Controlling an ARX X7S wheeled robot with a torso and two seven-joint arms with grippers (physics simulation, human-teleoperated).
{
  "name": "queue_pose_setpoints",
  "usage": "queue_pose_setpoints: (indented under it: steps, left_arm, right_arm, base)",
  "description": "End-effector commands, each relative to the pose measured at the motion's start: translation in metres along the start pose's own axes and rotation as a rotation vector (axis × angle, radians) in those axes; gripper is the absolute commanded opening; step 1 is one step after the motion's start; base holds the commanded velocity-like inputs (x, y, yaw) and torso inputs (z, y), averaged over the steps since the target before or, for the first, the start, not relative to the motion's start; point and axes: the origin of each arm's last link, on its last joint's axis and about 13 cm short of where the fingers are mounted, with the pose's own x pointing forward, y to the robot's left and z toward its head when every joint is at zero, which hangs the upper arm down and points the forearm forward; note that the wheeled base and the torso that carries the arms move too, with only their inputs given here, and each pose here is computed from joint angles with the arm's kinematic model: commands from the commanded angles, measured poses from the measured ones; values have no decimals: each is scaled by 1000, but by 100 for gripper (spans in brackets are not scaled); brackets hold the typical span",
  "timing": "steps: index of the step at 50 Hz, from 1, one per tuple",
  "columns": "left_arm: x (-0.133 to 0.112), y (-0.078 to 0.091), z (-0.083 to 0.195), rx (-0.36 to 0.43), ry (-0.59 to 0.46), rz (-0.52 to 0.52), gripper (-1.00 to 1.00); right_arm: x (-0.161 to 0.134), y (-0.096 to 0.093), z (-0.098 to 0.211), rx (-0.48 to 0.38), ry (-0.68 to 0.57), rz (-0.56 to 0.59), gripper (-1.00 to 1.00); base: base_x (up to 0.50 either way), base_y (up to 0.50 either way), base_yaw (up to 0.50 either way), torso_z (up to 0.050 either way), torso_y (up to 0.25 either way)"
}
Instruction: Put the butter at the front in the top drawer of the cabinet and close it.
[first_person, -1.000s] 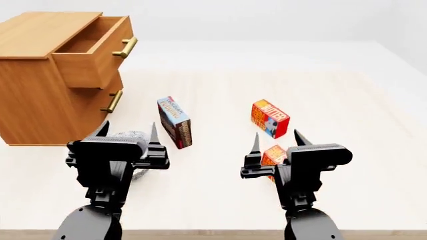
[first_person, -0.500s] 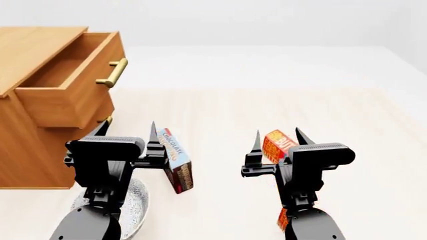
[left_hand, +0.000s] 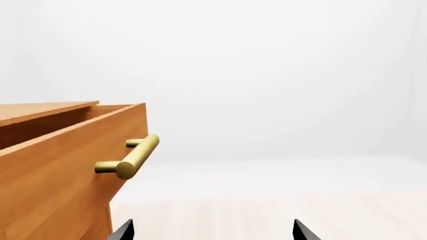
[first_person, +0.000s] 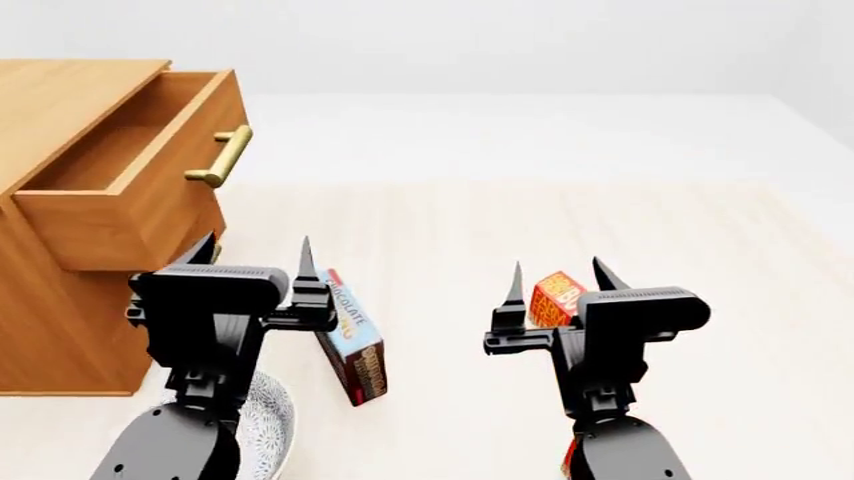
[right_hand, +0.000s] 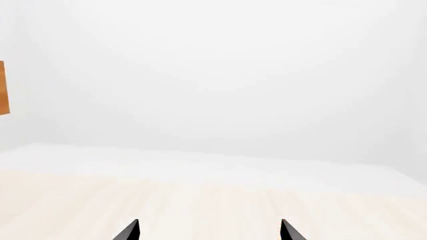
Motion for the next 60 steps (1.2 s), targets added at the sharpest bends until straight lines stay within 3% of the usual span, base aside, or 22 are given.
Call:
queue_pose_setpoints:
  steps: [1,16,28,44,56,60]
  left_arm:
    - [17,4,23,11,-54,-32,100]
    - [62,21,91,41,-132,-65,100]
    - [87,34,136,75,-131,-38,100]
    - [111,56,179,21,-3,17,100]
    - [129,69,196,86,145,42,100]
    - [134,73,204,75,173,44,100]
  right_arm:
    - [0,1,-1,-6,7,4,100]
    - [0,2,-3,-11,15,11,100]
    - [-1,1,-2,-9,16,8,100]
    - [1,1,-1,-7,16,3,100]
    - [1,2,-1,-8,17,4,100]
    - [1,2,-2,-9,18,5,100]
  base:
    - [0,0,0,0,0]
    - [0,0,0,0,0]
    - [0,0,0,0,0]
    - [0,0,0,0,0]
    - [0,0,0,0,0]
    - [0,0,0,0,0]
